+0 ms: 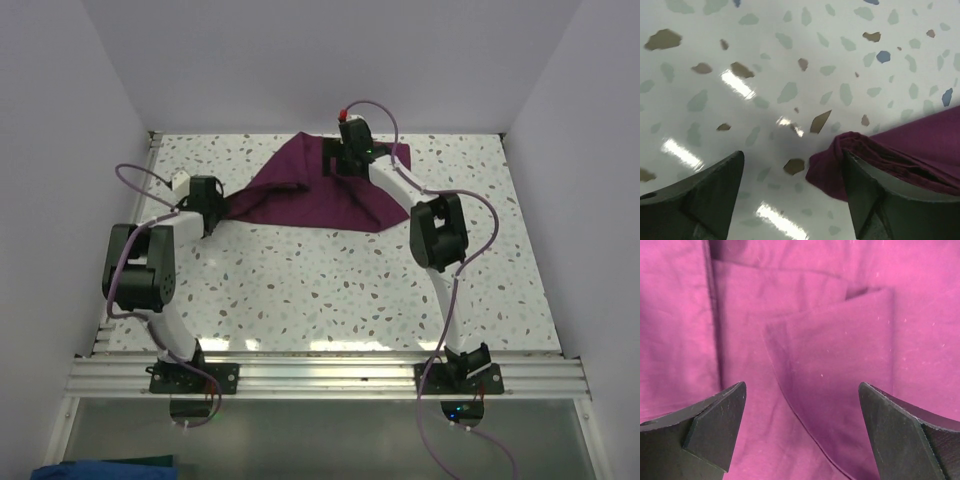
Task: Open and lay out the surgical kit
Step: Open the surgical kit at the center of the board.
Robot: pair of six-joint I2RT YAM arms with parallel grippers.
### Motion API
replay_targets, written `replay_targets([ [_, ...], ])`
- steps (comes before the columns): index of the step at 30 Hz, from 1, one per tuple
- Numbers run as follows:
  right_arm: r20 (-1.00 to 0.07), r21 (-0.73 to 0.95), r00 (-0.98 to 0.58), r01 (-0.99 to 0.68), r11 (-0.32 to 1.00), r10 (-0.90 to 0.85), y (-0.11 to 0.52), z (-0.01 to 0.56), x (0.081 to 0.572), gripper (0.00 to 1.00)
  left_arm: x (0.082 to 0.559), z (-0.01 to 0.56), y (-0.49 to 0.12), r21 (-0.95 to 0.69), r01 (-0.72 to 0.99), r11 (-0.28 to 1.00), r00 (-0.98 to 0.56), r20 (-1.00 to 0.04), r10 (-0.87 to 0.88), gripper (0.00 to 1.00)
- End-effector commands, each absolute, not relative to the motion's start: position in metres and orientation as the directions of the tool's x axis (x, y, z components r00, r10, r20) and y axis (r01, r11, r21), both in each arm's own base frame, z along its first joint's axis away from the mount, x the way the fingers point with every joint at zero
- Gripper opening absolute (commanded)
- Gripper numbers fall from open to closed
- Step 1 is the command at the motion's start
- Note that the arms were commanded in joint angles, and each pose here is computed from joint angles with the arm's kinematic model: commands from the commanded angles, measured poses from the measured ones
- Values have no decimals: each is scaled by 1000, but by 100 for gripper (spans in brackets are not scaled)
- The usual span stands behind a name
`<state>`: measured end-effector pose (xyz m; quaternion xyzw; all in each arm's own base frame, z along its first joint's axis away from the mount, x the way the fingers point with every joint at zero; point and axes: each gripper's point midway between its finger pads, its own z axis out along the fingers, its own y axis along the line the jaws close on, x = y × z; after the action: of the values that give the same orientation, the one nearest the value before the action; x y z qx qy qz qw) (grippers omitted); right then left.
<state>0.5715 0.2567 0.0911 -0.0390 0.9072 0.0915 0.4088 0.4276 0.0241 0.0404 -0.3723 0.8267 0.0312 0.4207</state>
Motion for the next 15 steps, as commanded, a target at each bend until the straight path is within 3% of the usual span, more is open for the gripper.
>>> replay_targets([
  [1, -764, 126, -645, -168, 978, -13, 256, 107, 574, 98, 459, 50, -3, -286, -544, 789, -439, -704, -558, 78],
  [6, -778, 78, -627, -149, 986, -33, 246, 109, 573, 98, 467, 112, -40, -229, -404, 886, -337, -863, -377, 80],
  [11, -776, 64, -629, -149, 987, -44, 244, 106, 573, 98, 472, 173, -63, -213, -256, 943, -240, -931, -275, 82],
  [15, -775, 56, -631, -145, 988, -49, 242, 103, 574, 98, 476, 206, -103, -191, 26, 981, -188, -965, -183, 85],
])
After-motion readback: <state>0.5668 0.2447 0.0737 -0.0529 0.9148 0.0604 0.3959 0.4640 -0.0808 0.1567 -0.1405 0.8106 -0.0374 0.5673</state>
